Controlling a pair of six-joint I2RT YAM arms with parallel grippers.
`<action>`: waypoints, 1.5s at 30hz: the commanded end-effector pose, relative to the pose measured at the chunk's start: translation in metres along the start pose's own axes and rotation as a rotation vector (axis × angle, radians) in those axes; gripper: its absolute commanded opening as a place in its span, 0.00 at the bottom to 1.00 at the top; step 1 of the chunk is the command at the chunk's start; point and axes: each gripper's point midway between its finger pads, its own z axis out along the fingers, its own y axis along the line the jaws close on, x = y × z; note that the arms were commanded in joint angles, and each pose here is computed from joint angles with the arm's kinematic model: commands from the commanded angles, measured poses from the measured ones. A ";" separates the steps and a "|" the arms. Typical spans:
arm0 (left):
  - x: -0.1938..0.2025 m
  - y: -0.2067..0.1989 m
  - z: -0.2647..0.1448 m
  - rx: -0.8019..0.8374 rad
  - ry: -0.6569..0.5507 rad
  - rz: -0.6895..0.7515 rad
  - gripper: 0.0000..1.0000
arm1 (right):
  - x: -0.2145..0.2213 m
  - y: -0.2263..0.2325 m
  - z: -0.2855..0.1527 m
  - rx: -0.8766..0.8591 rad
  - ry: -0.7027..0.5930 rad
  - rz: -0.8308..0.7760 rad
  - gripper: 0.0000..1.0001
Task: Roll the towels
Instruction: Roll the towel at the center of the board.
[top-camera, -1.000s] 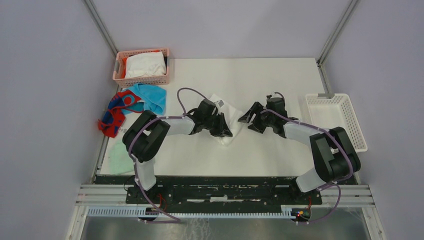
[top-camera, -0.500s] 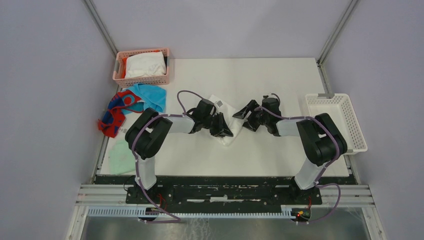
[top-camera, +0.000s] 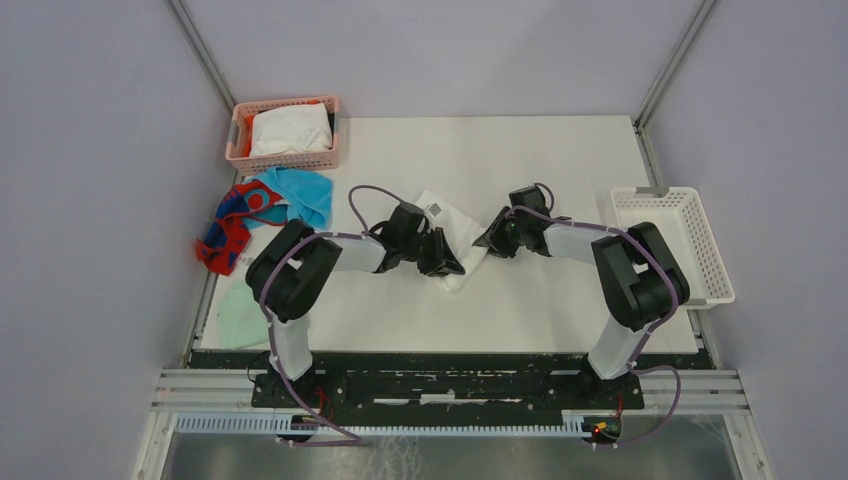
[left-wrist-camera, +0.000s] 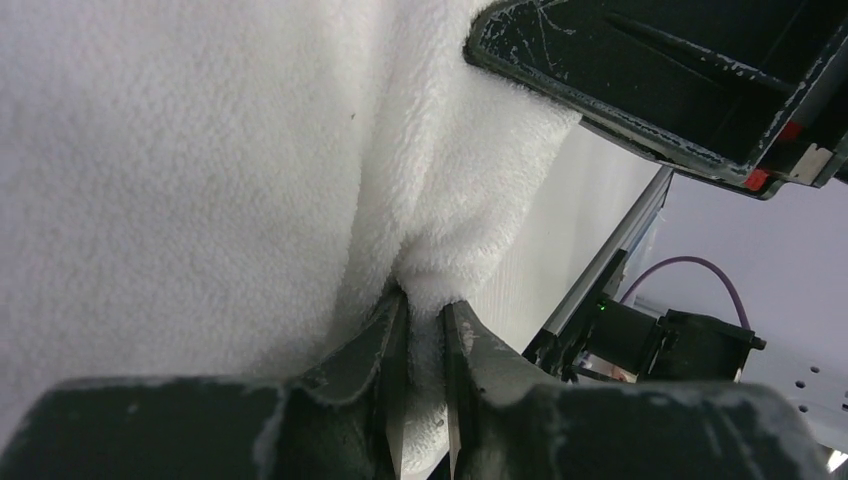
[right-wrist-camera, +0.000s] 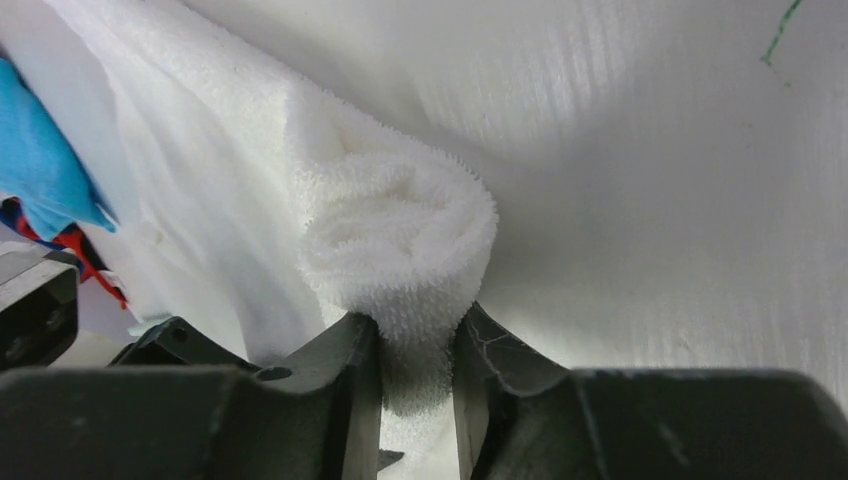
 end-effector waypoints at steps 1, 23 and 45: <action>0.027 0.040 -0.011 -0.167 0.010 -0.066 0.27 | -0.001 -0.024 -0.006 0.194 0.006 -0.049 0.31; 0.013 -0.083 -0.051 -0.683 -0.574 0.989 0.63 | 0.011 -0.017 -0.019 0.328 0.097 -0.065 0.23; 0.021 -0.022 0.009 -0.801 -0.385 1.090 0.25 | 0.011 0.003 -0.018 0.209 0.102 -0.093 0.29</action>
